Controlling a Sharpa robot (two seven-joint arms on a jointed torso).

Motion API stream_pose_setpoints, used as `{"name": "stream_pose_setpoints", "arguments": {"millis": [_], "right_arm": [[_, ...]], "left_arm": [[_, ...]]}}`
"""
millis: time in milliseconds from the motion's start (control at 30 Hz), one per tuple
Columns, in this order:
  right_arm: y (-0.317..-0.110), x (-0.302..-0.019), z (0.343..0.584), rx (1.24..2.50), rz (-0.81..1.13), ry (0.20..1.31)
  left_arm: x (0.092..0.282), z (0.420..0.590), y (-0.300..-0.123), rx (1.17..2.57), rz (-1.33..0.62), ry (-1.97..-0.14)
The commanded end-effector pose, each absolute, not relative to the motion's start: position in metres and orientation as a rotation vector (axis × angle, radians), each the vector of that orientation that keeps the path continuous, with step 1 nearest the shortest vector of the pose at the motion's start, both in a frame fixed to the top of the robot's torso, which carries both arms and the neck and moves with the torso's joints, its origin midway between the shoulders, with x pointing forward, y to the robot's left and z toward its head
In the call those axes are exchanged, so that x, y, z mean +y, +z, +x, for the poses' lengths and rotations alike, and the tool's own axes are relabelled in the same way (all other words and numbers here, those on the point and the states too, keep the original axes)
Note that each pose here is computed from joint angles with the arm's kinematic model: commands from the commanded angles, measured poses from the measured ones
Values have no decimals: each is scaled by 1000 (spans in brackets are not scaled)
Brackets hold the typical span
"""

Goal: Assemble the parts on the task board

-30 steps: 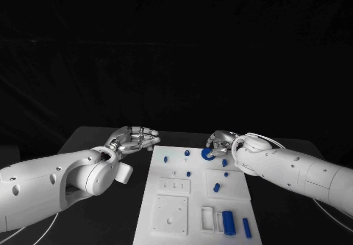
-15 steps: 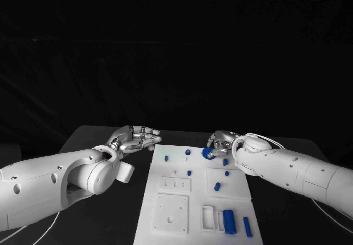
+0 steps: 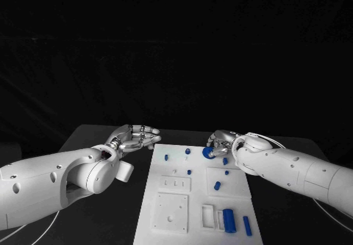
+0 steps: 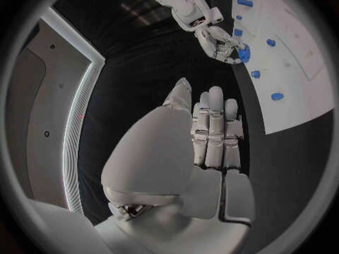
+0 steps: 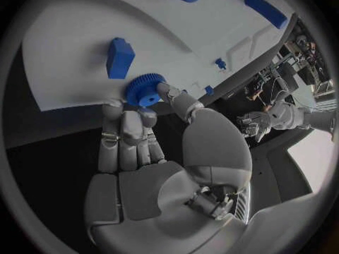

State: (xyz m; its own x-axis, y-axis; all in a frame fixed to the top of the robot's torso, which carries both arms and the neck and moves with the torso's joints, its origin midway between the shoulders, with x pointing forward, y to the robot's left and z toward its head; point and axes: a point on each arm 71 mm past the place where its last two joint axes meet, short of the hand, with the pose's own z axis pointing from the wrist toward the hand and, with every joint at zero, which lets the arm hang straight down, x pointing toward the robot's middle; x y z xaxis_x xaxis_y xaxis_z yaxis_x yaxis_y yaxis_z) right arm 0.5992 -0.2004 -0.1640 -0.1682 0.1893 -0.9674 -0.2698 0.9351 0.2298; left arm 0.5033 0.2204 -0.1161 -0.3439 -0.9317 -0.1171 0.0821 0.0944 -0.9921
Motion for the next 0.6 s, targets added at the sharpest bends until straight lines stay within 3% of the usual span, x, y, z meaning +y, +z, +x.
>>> {"name": "stream_pose_setpoints", "arguments": {"millis": [33,600], "right_arm": [[-172,-202,597,1728,-96,377],[-169,-205,595,1621,-94,406]], "left_arm": [[218,502,-115,1463,-871,-1431],[220,502,-115,1462,-873,-1428]]}}
